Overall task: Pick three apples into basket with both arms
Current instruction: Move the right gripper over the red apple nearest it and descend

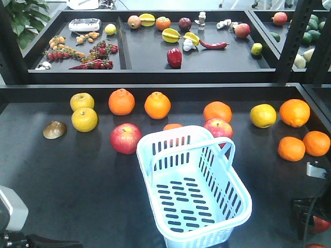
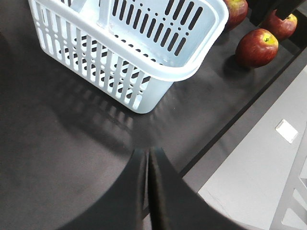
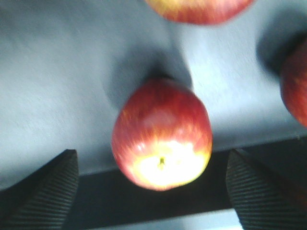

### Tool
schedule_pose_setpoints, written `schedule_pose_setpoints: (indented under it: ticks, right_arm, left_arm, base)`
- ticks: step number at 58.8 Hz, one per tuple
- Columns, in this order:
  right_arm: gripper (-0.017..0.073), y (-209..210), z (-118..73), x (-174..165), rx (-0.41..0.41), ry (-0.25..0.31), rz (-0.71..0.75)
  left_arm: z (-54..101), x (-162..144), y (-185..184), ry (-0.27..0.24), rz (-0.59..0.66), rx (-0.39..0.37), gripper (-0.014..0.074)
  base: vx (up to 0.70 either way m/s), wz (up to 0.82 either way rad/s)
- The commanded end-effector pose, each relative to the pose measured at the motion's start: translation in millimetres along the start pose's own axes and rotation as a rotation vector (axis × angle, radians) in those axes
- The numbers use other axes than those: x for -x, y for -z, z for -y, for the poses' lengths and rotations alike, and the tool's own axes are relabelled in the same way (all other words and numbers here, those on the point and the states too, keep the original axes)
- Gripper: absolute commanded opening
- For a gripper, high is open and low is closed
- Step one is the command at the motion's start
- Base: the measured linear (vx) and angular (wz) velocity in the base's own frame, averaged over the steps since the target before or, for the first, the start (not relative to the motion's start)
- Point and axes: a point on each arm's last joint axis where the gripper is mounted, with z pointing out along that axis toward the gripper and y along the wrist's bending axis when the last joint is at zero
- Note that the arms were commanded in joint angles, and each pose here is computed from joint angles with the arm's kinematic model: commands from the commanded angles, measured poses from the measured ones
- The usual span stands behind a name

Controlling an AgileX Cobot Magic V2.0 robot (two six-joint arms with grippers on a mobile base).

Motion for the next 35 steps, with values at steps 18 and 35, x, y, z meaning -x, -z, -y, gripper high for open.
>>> schedule_pose_setpoints:
  ticks: [18,35]
  right_arm:
    - [0.0592,-7,2.2,7,-0.006,0.009,-0.036]
    - [0.0592,-17,1.9,10,-0.008,0.009,-0.086]
  left_arm:
    - [1.3,11,3,0.027,0.063,0.006,-0.0006]
    - [1.3,11,3,0.027,0.063,0.006,-0.0006]
  base:
    - [0.0,0.0]
    - [0.0,0.0]
